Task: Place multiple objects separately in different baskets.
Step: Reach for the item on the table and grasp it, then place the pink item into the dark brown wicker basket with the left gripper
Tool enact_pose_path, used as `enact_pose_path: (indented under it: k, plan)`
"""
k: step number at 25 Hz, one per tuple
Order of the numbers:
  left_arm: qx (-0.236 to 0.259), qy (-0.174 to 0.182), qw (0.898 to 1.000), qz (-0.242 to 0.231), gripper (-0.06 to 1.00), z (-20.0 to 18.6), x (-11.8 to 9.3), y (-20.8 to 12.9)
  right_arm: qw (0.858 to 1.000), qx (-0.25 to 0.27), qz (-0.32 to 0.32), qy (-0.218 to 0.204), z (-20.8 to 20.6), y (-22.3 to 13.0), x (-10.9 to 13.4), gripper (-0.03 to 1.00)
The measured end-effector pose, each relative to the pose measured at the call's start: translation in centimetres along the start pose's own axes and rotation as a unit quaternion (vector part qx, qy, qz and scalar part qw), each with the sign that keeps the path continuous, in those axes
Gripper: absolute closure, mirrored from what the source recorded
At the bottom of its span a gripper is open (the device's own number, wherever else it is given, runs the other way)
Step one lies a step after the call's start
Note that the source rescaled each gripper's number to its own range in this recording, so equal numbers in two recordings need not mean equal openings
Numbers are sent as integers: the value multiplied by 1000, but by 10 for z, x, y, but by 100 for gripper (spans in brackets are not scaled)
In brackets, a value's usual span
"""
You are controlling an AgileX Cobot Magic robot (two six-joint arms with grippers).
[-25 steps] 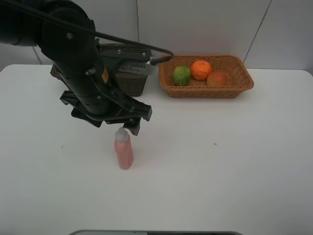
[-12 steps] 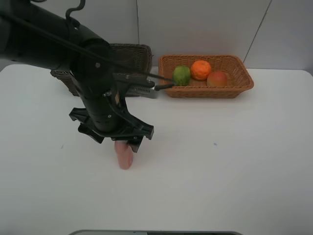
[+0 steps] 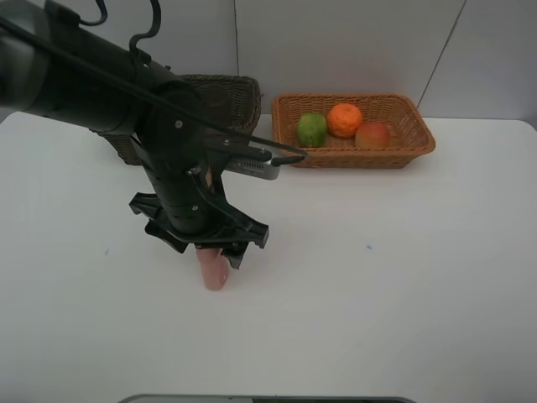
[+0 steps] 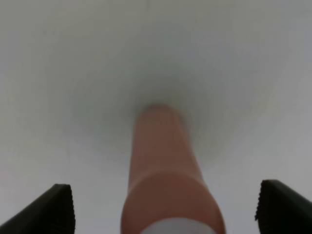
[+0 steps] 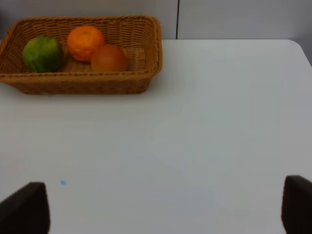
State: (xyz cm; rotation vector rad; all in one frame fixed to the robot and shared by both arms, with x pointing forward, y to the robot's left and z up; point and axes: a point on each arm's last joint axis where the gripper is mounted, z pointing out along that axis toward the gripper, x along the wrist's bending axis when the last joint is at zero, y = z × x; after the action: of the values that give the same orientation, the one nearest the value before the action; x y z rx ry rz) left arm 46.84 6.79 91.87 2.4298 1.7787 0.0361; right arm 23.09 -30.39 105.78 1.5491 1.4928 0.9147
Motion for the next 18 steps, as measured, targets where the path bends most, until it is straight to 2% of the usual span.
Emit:
enact_pose_path:
  k: [3,4,5,18]
  plan:
    - [0,0,1000,0,33,0,0,0,1000,0,0,0,0,0,0,-3]
    - [0,0,1000,0,46,0,0,0,1000,0,0,0,0,0,0,-3]
    - [0,0,1000,0,52,0,0,0,1000,0,0,0,0,0,0,-3]
    - [4,2,1000,0,51,0,0,-1,1000,0,0,0,0,0,0,-3]
